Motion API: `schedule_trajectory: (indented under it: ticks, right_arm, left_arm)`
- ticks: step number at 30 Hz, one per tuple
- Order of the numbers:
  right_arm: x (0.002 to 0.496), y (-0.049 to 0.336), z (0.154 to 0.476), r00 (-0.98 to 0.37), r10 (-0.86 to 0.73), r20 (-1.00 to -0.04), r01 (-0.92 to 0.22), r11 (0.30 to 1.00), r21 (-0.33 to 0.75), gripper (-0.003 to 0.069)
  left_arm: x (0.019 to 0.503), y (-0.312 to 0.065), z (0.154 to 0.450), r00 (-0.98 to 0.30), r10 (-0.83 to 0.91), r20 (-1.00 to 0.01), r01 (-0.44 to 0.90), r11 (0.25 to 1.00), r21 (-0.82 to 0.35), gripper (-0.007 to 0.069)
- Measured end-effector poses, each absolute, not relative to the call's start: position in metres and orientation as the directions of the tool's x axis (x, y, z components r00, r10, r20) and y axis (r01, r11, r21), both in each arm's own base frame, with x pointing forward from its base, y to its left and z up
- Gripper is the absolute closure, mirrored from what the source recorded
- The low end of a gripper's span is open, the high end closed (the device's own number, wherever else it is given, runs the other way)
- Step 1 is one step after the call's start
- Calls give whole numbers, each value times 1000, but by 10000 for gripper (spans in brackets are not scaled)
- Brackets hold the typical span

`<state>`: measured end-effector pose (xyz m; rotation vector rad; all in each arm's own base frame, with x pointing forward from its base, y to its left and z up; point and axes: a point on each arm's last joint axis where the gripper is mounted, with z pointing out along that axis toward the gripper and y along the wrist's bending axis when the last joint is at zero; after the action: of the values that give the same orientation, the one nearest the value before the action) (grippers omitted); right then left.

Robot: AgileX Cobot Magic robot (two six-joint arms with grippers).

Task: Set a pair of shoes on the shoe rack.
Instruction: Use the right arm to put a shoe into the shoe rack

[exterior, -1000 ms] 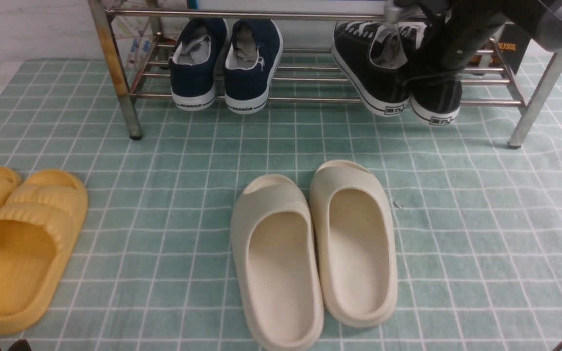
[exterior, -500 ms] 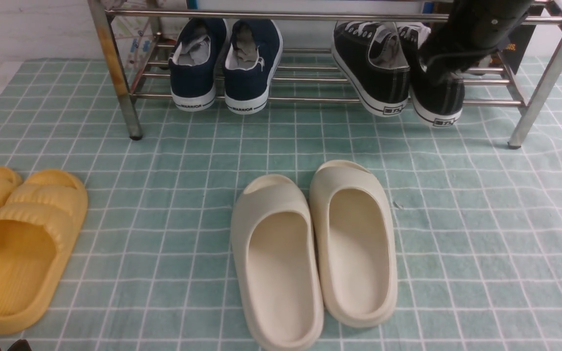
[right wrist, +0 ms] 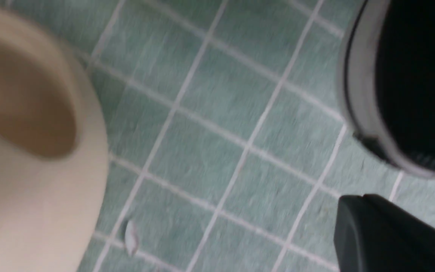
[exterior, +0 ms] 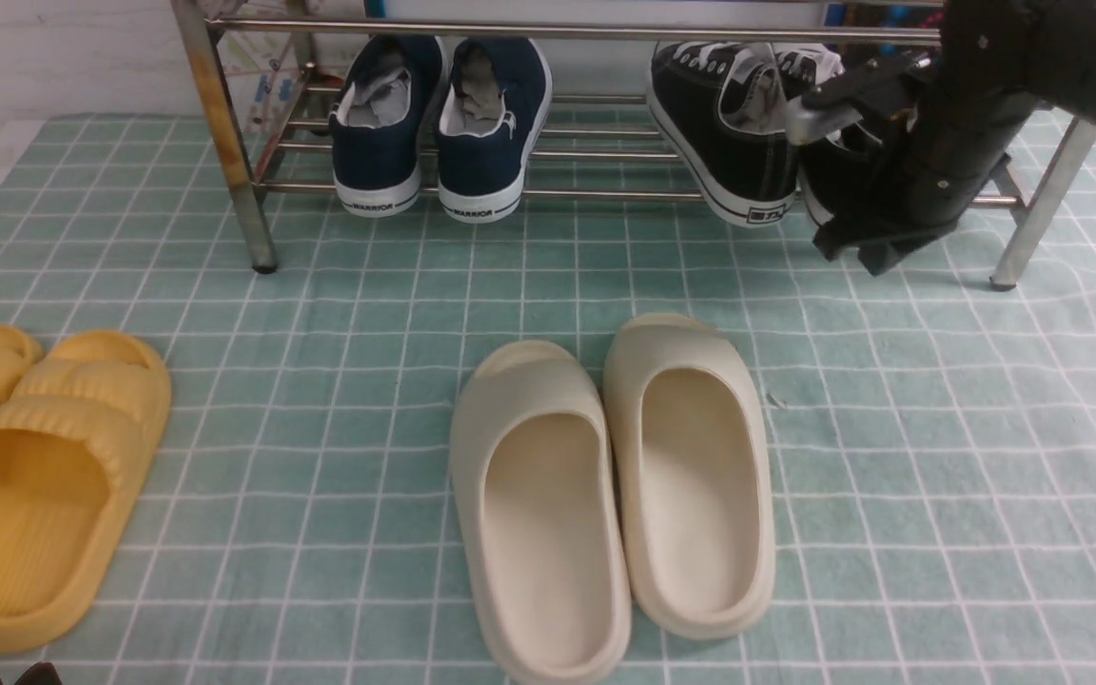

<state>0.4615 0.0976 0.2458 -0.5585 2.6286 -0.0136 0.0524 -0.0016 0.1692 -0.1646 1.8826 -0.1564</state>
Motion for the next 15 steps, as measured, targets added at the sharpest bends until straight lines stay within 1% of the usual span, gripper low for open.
schedule_trajectory:
  ticks: [1,6,15]
  right_arm:
    - [464,99,246,-809,-375,-452,-373,923,-97,662]
    - [470,103,244,-807,-339,-484,-359,932,-54,662]
    - [471,104,243,-808,-324,-491,-349,936,-44,659]
  left_arm:
    - [52,-2,169,-310,-192,-931,-36,981,-190,387]
    - [52,-2,169,-310,-192,-931,-36,981,-190,387]
    - [52,-2,169,-310,-192,-931,-36,981,-190,387]
